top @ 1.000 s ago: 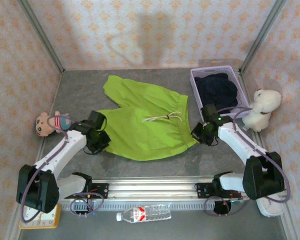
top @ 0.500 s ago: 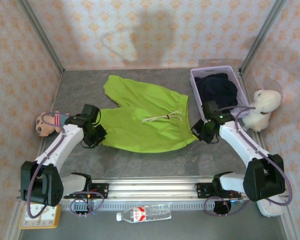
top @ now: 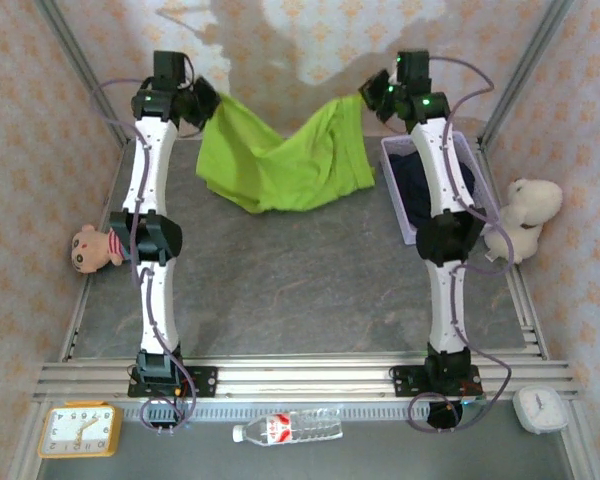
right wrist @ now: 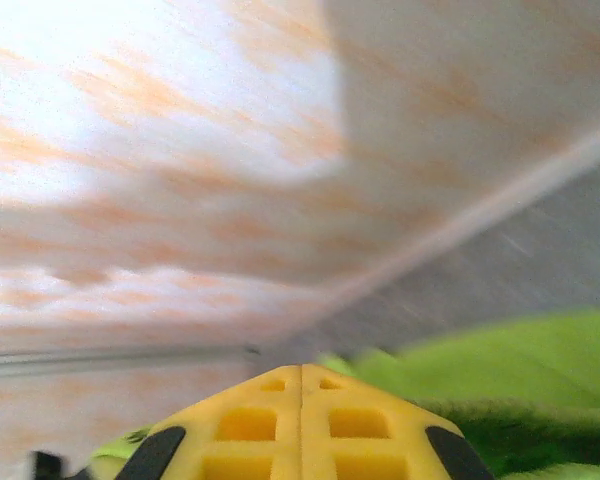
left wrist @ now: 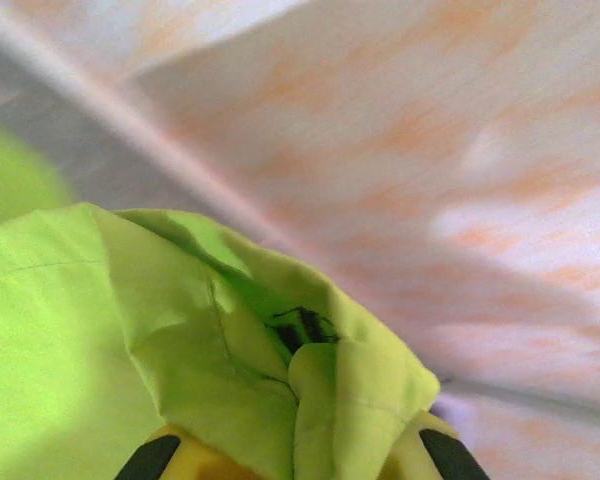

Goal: Fold and stack the mixed laundry pile

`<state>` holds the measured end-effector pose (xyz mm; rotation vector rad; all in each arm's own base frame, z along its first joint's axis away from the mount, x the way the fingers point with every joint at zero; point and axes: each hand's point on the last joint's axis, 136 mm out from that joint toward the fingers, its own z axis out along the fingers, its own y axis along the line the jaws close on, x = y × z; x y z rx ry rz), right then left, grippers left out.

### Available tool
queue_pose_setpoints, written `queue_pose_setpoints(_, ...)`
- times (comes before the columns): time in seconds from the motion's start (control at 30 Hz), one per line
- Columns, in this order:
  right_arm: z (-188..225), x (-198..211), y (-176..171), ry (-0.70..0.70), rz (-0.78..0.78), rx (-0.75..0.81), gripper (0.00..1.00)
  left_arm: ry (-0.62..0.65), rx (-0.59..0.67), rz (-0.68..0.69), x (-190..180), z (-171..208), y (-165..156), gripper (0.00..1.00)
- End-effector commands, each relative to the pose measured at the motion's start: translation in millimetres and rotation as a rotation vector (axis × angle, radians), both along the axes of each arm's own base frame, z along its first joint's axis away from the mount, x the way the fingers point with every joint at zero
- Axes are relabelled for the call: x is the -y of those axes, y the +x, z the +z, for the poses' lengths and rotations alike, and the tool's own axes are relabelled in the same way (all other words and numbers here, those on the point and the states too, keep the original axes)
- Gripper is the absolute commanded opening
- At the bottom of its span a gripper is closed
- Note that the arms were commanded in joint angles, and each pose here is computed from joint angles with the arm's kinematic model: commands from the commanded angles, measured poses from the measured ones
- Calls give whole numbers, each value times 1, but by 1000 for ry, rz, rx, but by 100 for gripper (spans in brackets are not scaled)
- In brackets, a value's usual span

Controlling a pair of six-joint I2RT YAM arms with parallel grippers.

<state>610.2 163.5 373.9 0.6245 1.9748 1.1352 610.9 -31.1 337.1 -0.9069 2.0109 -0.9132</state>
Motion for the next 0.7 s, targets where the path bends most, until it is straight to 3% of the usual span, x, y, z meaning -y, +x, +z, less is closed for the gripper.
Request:
queue_pose_setpoints(0.0,225,15,-103,162,86,538,0,-131,516,-13,-16,221,-82,0)
queue_pose_setpoints(0.07,237,3,-135,85,179,586,0,15,578,6,-19,248,-123,0)
queue_pose_setpoints(0.13,223,-7,-155,10,237,547,0,125,589,16,-19,259,-165,0)
queue_pose_setpoints(0.23,160,-6,-178,-89,253,421,0,200,559,-4,-16,232,-196,0)
queue_pose_setpoints(0.33,60,15,-193,-98,135,202,0,264,409,23,-20,153,-221,0)
queue_pose_setpoints(0.47,-124,45,-255,-176,54,-300,0,270,49,-40,-9,-7,-256,0)
queue_pose_setpoints(0.53,-174,52,-284,-174,30,-437,0,278,-157,-53,-7,-88,-284,0)
queue_pose_setpoints(0.6,-199,55,-302,-172,19,-501,0,250,-286,-52,-6,-141,-308,0)
queue_pose_setpoints(0.67,-202,60,-305,-198,7,-512,0,235,-347,-34,-7,-168,-322,0)
